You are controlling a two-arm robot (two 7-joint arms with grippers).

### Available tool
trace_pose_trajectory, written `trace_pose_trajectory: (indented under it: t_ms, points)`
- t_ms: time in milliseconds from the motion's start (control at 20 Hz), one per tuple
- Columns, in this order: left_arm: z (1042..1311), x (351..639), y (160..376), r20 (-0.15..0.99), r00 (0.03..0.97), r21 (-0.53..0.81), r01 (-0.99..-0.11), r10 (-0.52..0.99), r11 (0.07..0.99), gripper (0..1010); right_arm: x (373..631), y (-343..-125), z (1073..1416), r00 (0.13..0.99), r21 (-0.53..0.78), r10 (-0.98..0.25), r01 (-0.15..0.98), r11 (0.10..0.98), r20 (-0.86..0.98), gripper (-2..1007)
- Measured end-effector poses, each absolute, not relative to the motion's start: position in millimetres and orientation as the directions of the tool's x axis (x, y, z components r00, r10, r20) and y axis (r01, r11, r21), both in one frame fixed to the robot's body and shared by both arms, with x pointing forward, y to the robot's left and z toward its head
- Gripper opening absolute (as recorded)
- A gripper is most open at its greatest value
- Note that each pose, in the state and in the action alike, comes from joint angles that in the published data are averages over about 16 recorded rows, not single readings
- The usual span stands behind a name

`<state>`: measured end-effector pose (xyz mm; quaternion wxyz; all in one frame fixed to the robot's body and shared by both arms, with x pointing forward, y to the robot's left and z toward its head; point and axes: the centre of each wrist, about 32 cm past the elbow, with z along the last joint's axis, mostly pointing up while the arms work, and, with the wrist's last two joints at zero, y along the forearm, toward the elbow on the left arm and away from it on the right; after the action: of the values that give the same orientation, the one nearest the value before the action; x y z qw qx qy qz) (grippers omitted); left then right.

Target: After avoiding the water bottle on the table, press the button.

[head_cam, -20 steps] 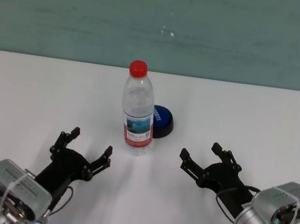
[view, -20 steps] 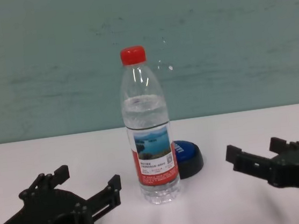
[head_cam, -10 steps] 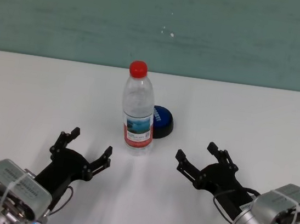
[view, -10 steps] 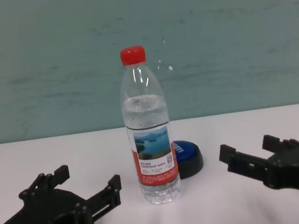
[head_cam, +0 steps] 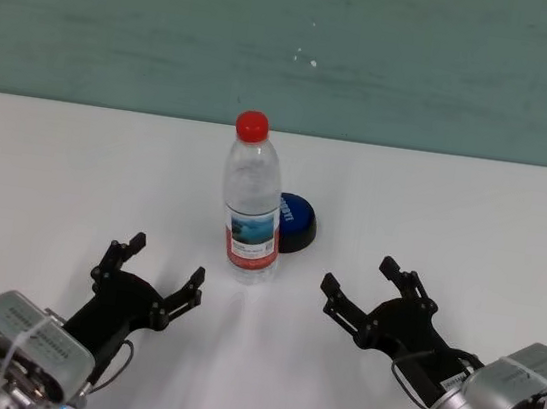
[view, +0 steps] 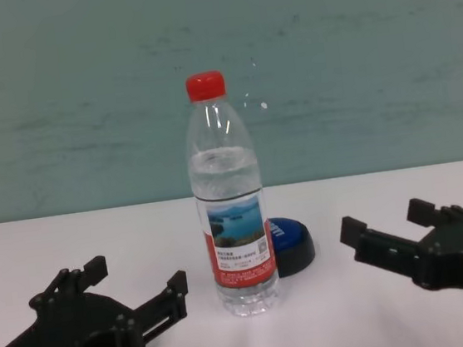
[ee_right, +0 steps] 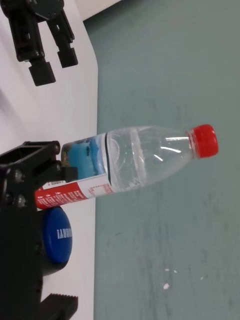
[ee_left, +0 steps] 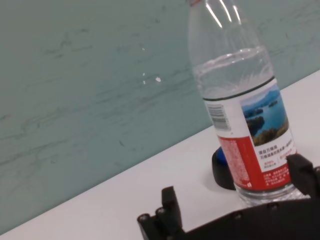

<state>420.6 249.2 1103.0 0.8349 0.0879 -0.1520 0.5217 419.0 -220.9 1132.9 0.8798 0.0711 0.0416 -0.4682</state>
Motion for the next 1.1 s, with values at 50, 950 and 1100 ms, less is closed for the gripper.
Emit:
trace_pose_trajectory:
  t_ms: [50,950,1100]
  points:
    - [1103.0,420.6,249.2,0.345,0.409,-0.012,-0.898,0.844,0.44,1000,418.6,-221.0,1132.9,0.559,0.088,-0.818,0.829,0.552,-0.138,1004]
    - [1103.0,420.6,249.2,0.345,0.409,-0.012,-0.898,0.844,0.44,1000,417.2,-222.2,1133.3,0.558,0.089,-0.819,0.83,0.55,-0.133,1004]
    - [1103.0,420.6,249.2,0.345,0.409,-0.012,-0.898,0.844,0.44,1000,417.3,-222.3,1133.3,0.558,0.089,-0.819,0.83,0.551,-0.133,1004]
